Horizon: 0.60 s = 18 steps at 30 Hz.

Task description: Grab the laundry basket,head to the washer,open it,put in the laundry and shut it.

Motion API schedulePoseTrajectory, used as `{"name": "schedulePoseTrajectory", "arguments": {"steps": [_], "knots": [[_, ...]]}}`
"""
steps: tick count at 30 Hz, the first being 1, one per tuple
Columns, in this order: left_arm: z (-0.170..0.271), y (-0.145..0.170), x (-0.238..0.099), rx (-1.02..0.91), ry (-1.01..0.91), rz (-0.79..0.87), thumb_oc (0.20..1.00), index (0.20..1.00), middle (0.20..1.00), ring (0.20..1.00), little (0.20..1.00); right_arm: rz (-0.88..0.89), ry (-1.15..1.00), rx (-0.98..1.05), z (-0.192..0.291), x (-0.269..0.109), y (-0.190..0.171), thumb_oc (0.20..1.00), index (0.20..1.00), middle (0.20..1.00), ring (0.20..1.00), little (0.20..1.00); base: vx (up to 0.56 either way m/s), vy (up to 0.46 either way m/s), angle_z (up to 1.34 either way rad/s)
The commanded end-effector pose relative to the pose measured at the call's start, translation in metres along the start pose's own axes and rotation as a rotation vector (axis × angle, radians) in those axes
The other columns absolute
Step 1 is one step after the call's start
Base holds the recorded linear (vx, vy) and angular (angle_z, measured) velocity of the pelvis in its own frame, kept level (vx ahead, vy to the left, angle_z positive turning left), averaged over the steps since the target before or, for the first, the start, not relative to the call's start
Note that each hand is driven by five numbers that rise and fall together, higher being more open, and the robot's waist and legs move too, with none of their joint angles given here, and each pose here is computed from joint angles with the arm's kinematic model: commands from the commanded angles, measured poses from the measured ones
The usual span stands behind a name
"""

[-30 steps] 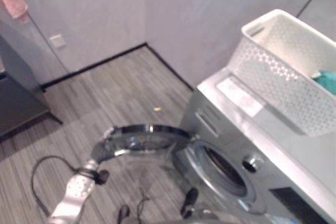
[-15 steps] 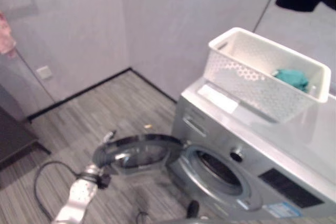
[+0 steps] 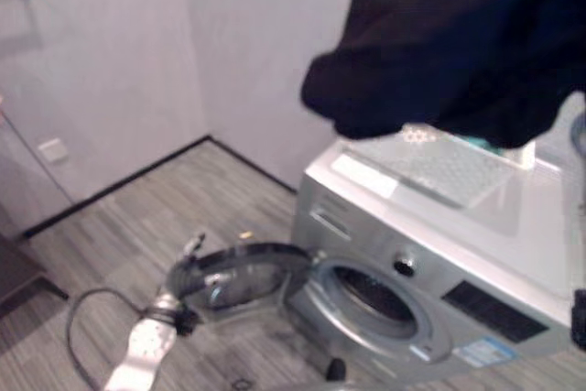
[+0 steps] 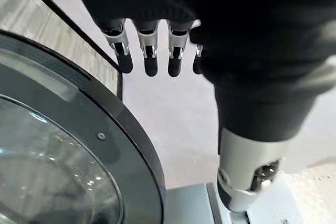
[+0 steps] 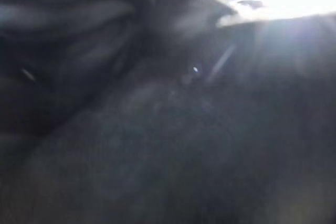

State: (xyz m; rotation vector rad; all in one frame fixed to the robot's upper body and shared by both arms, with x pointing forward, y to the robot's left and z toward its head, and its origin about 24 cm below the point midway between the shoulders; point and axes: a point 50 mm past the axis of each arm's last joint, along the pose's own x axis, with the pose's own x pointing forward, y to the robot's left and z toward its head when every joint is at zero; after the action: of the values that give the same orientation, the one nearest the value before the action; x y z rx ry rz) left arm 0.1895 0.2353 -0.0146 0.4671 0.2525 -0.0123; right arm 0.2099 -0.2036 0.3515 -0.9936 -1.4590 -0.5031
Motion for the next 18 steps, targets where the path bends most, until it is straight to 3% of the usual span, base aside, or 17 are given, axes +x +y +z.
{"name": "schedulePoseTrajectory", "arguments": {"steps": [1,10,18], "knots": [[0.038,0.012,0.008,0.056,-0.191,0.028,1.0,1.0,1.0,1.0,1.0,-0.026,0.08,0.034,-0.012,-0.005,-0.014,0.2,0.2,0.2,0.2,0.2,-0.08,0.115,-0.26],[0.065,0.016,0.013,0.057,-0.321,0.048,1.0,1.0,1.0,1.0,1.0,0.083,0.211,0.06,-0.016,-0.043,-0.012,0.2,0.2,0.2,0.2,0.2,-0.11,0.141,-0.14],[0.108,0.024,0.017,0.038,-0.51,0.071,1.0,1.0,1.0,1.0,1.0,0.207,0.291,0.221,-0.004,-0.073,0.0,0.2,0.2,0.2,0.2,0.2,-0.12,0.094,0.0]]}}
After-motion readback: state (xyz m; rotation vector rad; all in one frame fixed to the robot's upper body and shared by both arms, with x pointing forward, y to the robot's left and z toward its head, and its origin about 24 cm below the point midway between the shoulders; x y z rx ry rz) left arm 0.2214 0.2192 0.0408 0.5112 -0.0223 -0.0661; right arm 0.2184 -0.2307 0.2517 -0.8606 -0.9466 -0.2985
